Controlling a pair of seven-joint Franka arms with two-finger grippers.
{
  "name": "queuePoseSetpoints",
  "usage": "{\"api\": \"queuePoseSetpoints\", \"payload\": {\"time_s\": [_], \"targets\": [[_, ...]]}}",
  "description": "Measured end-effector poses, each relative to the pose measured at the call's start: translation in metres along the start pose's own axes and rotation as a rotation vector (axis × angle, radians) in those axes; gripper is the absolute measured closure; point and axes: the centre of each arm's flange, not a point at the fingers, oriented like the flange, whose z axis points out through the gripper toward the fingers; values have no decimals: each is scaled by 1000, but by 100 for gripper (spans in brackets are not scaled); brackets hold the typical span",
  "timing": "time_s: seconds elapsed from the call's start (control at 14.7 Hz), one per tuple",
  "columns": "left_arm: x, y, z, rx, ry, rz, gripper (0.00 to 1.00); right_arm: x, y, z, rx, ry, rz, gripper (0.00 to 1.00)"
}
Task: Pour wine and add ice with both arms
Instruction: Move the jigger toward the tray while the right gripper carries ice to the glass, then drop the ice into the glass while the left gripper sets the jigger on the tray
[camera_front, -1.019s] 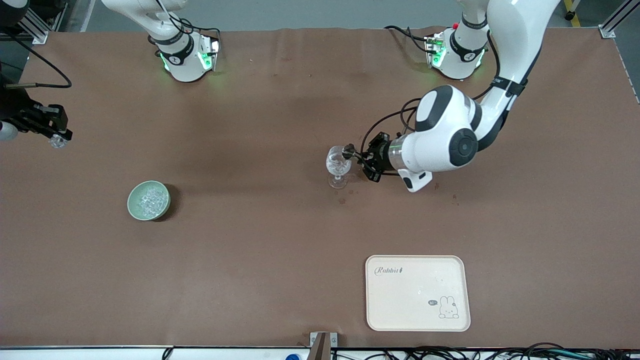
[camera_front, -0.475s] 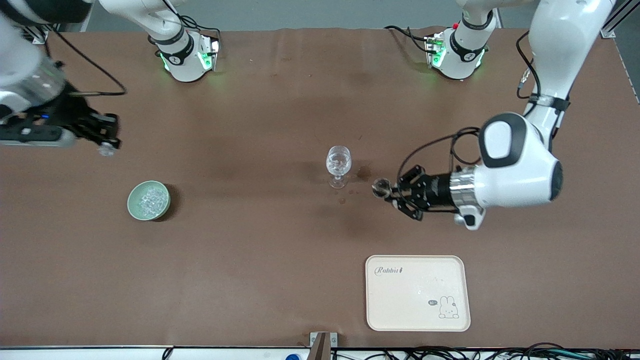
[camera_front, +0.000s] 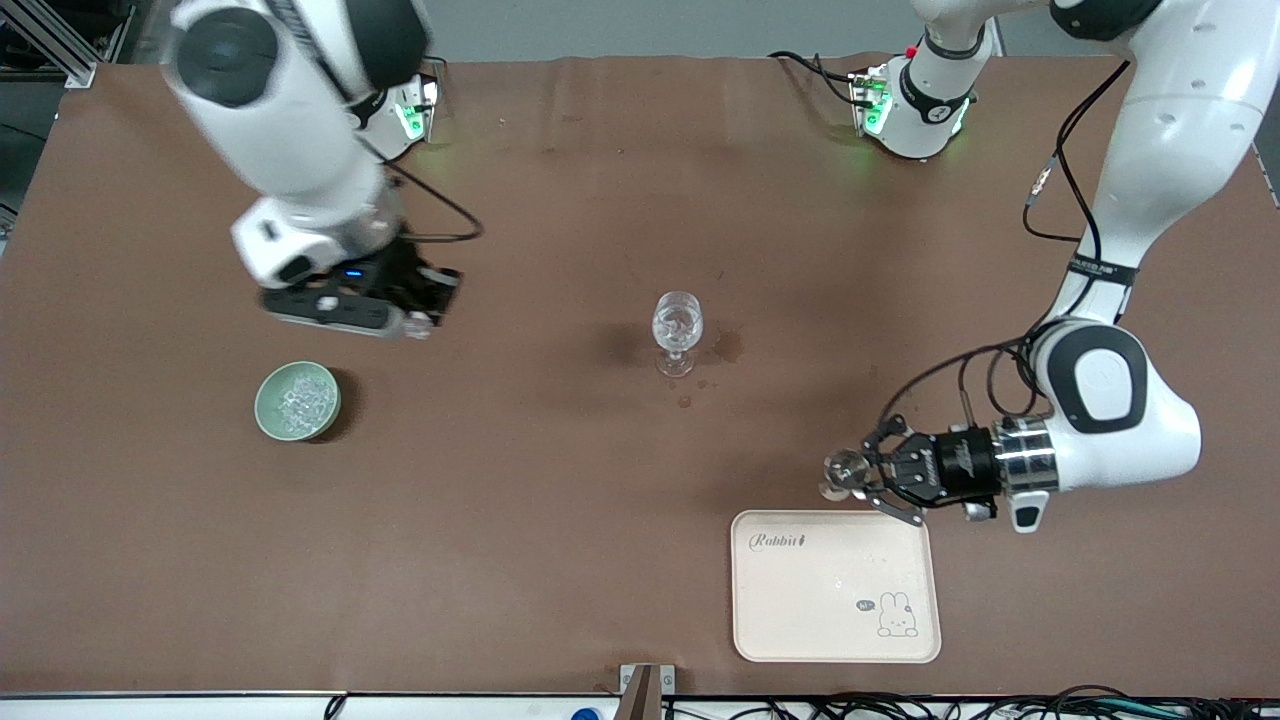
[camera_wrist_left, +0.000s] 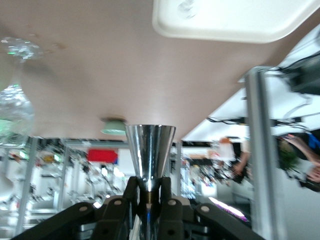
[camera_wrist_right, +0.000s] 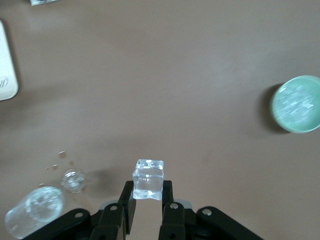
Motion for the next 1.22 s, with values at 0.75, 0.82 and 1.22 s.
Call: {"api": "queuePoseSetpoints", "payload": {"time_s": [0.75, 0.82, 1.22], "targets": [[152, 28, -21, -196, -70, -91, 79, -117, -176, 104, 19, 15, -53, 74], [164, 27, -23, -201, -60, -93, 79, -121, -182, 111, 27, 20, -52, 74], [198, 24, -19, -269, -45, -135, 79, -128, -194, 133, 29, 22, -27, 74]]}}
